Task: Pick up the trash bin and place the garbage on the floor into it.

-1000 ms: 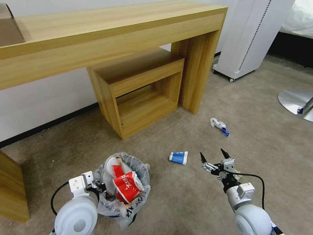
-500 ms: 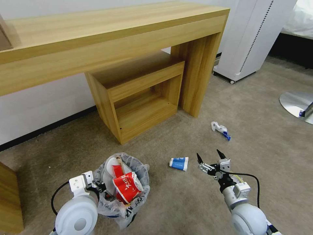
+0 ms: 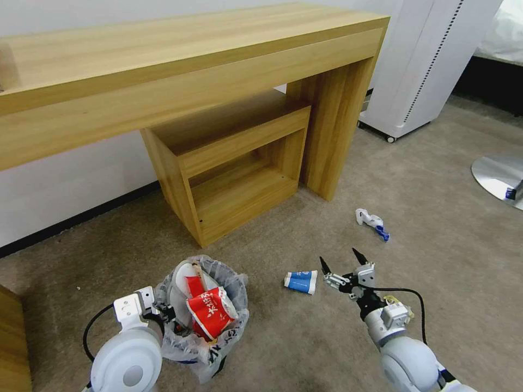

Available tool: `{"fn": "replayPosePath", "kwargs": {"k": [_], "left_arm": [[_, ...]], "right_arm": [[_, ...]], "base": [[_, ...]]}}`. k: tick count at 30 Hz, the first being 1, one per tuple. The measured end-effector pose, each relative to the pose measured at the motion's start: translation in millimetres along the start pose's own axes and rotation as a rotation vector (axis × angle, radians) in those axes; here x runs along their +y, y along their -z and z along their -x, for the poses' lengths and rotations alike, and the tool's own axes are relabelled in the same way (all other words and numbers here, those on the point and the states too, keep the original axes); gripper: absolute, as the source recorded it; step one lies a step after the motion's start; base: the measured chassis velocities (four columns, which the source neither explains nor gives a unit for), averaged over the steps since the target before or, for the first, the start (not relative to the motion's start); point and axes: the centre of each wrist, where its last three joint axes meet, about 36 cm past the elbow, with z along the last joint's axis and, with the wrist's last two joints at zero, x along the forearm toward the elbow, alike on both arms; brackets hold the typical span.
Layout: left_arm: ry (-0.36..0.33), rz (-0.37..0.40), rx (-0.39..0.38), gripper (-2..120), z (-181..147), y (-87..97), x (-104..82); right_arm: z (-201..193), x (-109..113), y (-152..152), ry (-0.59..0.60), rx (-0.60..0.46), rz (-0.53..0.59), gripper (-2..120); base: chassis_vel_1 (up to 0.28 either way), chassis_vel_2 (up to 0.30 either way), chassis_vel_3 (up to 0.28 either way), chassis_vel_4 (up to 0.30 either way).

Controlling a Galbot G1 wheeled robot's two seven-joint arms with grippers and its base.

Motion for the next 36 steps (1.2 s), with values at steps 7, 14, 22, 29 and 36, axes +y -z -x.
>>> {"fn": "replayPosePath", "kwargs": {"k": [7,14,22,29,36], "left_arm": [[0.003,0.001,-0.001,0,-1.1,-1.1,0.6],[0.006,-0.001,0.004,0,1.5,-3.5,0.5],[0.026,0.006,0.015,0,9.1,-8.1,0.6],[0.033,0.021,0.016,0,16.8,-7.9,-1.2],[0.04,0.021,0.022,0,18.8,-8.3,0.4]], "right_arm": [[30.9,-31.1,-4.8,0.108,0.013,-0.055,100],[62.3,-58.0,-27.2,0.161,0.067,-0.112,100],[84.1,-100.7,-32.8,0.273,0.11,-0.174,100],[112.1,-161.6,-50.1,0.322,0.183,-0.241,100],[124.4,-178.6,-85.9,0.441,0.302,-0.263,100]], "base": [[0.0,0.0,0.0,0.0],[0.0,0.0,0.0,0.0],[0.0,0.0,0.0,0.0],[0.0,0.0,0.0,0.0],[0.0,0.0,0.0,0.0]]}}
